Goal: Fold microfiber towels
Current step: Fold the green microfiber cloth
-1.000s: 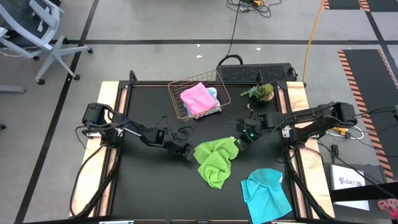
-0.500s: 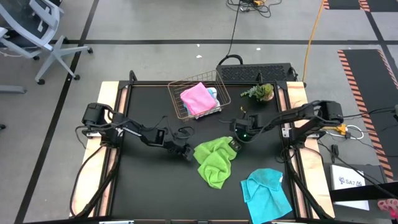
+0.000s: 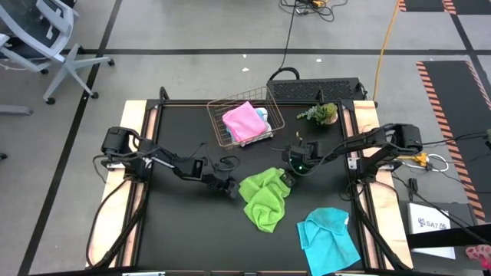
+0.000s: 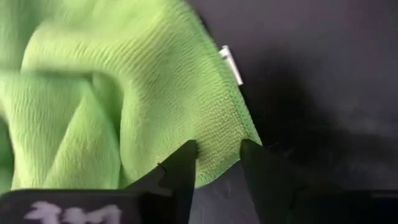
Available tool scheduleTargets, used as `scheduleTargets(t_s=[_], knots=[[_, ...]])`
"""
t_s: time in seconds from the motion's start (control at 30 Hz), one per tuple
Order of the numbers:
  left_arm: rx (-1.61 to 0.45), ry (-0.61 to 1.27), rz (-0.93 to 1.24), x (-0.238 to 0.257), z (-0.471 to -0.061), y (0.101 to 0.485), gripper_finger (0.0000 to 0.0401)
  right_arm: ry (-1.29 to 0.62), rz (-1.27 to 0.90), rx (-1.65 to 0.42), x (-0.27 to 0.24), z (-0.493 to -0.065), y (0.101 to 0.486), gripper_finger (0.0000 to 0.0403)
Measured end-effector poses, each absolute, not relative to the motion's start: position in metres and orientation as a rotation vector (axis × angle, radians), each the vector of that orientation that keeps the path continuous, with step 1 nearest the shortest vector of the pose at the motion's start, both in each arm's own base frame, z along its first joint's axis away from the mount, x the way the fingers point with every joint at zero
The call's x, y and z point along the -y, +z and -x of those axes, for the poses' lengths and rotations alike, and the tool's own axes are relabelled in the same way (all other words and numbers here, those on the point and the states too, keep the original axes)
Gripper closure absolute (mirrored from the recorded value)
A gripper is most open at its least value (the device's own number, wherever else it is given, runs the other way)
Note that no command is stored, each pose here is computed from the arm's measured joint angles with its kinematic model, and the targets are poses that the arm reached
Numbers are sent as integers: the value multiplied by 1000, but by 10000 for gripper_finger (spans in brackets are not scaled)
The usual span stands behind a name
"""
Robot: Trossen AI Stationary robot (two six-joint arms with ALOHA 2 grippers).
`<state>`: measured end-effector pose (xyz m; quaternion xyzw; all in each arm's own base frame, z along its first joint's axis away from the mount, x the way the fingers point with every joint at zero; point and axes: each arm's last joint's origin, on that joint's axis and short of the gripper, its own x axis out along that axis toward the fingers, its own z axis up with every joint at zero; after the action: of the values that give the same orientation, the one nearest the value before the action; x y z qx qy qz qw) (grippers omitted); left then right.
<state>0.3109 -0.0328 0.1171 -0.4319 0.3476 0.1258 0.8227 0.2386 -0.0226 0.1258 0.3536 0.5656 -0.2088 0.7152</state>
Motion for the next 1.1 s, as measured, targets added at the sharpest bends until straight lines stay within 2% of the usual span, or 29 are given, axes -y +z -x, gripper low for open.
scheduleTargets(t_s=[0.07, 0.2, 0.23, 0.43, 0.6, 0.77, 0.9, 1.1], knots=[[-739, 270, 922, 33, -311, 117, 390, -512, -791, -1253, 23, -232, 119, 301], [-728, 287, 915, 32, -311, 117, 397, -530, -814, -1231, 22, -221, 104, 382], [-725, 291, 913, 32, -311, 117, 396, -523, -814, -1220, 21, -220, 102, 391], [-674, 297, 914, 31, -313, 123, 397, -485, -844, -1131, 15, -225, 114, 400], [-585, 262, 925, 28, -310, 149, 398, -410, -848, -1000, 12, -233, 155, 401], [-408, 212, 863, 19, -298, 200, 399, -308, -791, -795, 12, -232, 214, 402], [-234, 238, 771, 8, -276, 244, 399, -249, -718, -575, 14, -226, 264, 402], [-9, 257, 648, -7, -237, 297, 400, -244, -557, -319, 19, -207, 313, 402]])
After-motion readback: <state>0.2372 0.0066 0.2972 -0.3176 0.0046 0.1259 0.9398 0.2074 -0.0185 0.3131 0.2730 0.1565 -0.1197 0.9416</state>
